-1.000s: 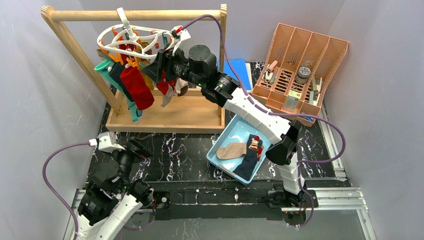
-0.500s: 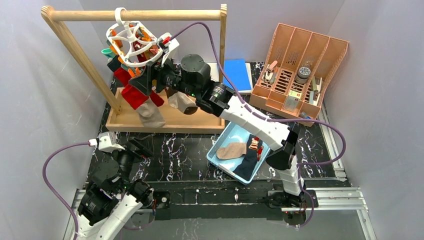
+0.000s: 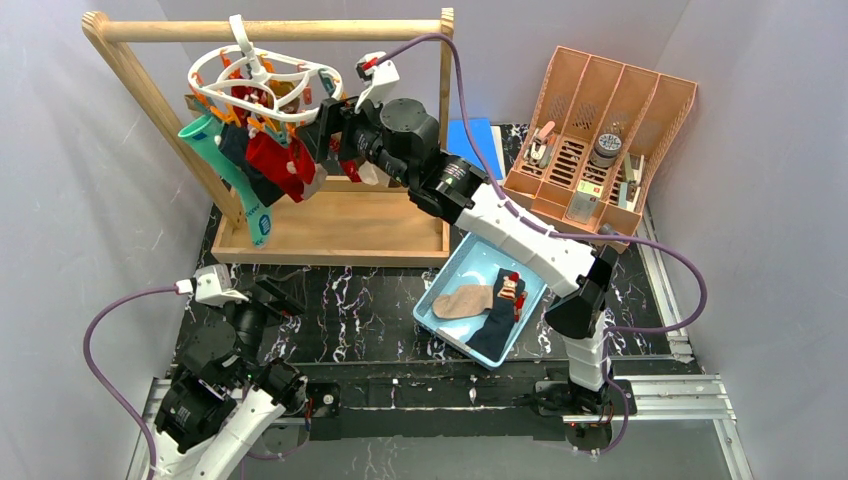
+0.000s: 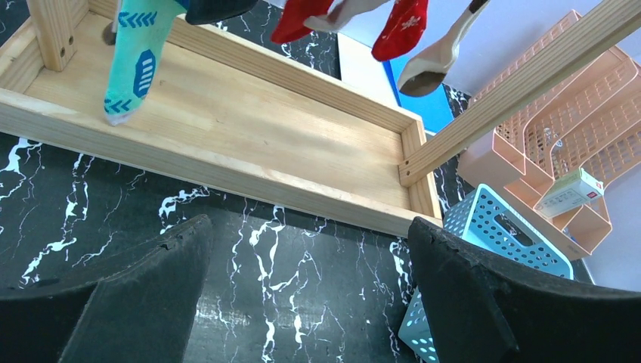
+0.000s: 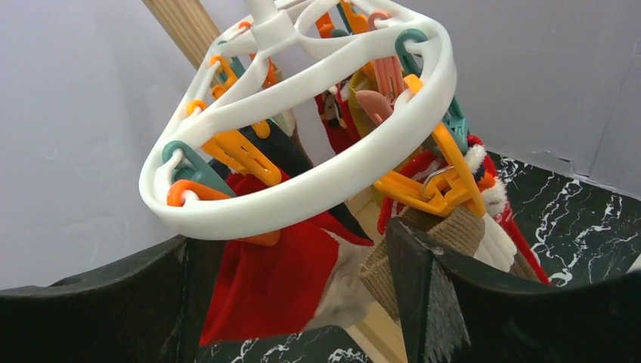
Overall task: Clip the socks to the hanger
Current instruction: Adjust the hanger on the clothesline.
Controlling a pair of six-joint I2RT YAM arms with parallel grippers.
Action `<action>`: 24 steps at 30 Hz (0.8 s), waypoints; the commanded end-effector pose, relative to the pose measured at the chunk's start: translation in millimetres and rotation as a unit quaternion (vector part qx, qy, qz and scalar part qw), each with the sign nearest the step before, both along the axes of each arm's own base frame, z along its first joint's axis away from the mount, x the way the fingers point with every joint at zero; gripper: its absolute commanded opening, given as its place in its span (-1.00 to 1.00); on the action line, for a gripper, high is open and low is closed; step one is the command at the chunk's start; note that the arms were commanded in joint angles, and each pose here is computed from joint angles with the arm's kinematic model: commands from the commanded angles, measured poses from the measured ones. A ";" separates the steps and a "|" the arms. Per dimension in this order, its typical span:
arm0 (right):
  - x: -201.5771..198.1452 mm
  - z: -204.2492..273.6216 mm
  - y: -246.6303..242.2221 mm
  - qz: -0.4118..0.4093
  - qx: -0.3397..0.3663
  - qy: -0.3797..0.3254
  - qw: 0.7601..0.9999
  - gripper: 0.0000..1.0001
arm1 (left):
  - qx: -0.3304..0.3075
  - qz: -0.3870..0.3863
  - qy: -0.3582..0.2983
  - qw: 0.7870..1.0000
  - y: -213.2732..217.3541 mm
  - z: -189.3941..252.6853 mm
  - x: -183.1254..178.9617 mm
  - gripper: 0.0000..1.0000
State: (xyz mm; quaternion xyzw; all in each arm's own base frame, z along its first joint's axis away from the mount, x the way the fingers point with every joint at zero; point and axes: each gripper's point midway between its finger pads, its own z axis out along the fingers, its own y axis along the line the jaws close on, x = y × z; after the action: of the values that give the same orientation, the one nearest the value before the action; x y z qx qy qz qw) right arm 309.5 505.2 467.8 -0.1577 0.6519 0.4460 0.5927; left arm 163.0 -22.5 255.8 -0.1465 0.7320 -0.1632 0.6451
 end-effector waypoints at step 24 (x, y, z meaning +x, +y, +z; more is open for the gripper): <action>-74.6 16.1 -105.7 0.033 -0.041 -0.014 0.999 0.97 | 0.007 -0.004 0.007 1.000 -3.5 -4.3 3.5 0.97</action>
State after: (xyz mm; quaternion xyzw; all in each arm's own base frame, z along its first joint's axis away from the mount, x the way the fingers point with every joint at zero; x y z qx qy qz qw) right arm 246.4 419.8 471.1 -0.2153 0.6742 0.4267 0.5630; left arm 163.7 -23.3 251.7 -0.1449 0.7346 -0.1615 0.6429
